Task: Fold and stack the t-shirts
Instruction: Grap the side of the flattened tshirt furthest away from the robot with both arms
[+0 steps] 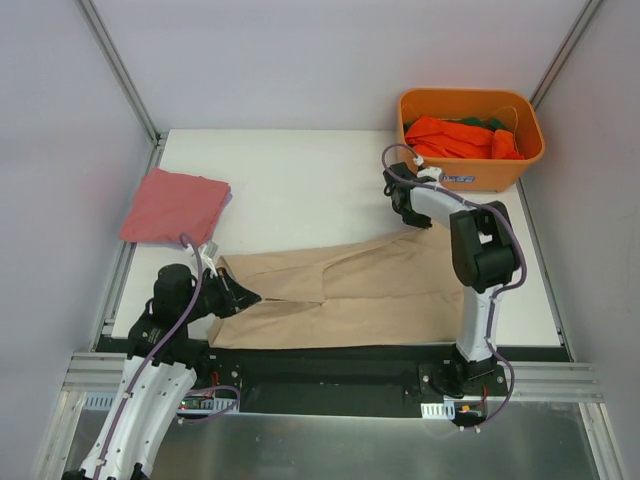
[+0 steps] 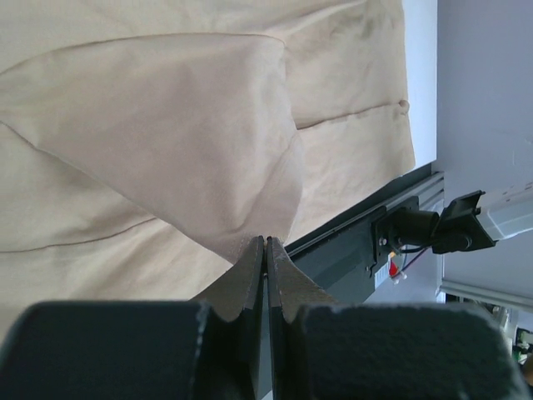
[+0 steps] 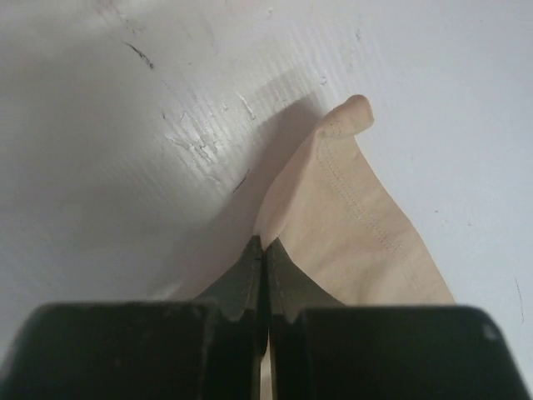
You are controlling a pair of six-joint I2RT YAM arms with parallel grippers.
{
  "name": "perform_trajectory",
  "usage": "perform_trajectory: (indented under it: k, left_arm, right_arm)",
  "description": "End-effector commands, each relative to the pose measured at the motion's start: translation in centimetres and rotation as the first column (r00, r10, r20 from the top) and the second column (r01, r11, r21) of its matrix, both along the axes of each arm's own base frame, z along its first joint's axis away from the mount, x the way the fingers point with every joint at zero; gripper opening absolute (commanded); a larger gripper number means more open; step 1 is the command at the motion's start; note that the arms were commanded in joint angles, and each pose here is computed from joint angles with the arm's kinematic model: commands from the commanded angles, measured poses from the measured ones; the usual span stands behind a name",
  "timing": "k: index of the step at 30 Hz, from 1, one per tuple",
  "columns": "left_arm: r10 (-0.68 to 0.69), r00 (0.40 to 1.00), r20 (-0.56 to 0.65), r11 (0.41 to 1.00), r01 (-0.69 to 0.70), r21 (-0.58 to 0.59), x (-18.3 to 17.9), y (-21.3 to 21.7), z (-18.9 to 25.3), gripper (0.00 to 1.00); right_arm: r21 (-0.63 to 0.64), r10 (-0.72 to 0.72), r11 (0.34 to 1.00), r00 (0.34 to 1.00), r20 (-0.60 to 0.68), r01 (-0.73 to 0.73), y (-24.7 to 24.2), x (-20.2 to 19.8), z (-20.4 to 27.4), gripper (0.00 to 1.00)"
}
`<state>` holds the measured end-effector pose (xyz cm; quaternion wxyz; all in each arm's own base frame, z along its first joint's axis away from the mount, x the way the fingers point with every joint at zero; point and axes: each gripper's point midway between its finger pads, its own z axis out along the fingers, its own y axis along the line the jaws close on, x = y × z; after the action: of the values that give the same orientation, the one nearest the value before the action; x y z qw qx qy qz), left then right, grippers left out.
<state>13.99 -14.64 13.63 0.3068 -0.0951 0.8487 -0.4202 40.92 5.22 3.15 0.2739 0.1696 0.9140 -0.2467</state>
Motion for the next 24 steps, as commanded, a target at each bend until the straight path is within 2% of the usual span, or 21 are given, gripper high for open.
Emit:
perform_trajectory:
  k: [1, 7, 9, 13, 18, 24]
  left_arm:
    - [0.001, 0.995, 0.099, 1.000, -0.003, 0.028, 0.7, 0.3, 3.0, 0.00]
    - [0.076, 0.988, 0.138, 0.993, -0.087, 0.078, 2.3, 1.4, 4.4, 0.00]
    - [0.162, 0.976, 0.147, 0.979, -0.177, 0.100, 3.8, 2.5, 5.4, 0.00]
    - [0.311, 0.919, 0.242, 0.922, -0.354, 0.158, 8.0, 5.0, 8.1, 0.00]
    - [0.303, 0.886, 0.352, 0.901, -0.387, 0.198, 13.7, 5.0, 10.8, 0.00]
    - [0.112, 0.870, 0.480, 0.884, -0.308, 0.352, 20.4, 4.0, 13.7, 0.00]
  right_arm:
    - [0.027, -0.018, 1.000, 0.989, 0.149, 0.014, -0.4, 0.4, 5.2, 0.00]
    - [0.018, -0.022, 1.000, 0.984, 0.174, 0.020, -1.1, -2.3, 6.4, 0.01]
    - [0.024, -0.029, 0.999, 0.981, 0.190, 0.025, -1.3, -2.8, 6.5, 0.01]
    - [0.031, -0.029, 0.999, 0.980, 0.195, 0.023, -1.1, -2.6, 6.6, 0.02]
    - [0.005, -0.025, 1.000, 0.981, 0.192, 0.024, -1.1, -1.6, 6.9, 0.03]
    - [-0.008, -0.026, 1.000, 0.980, 0.199, 0.028, -1.2, -0.5, 7.9, 0.04]
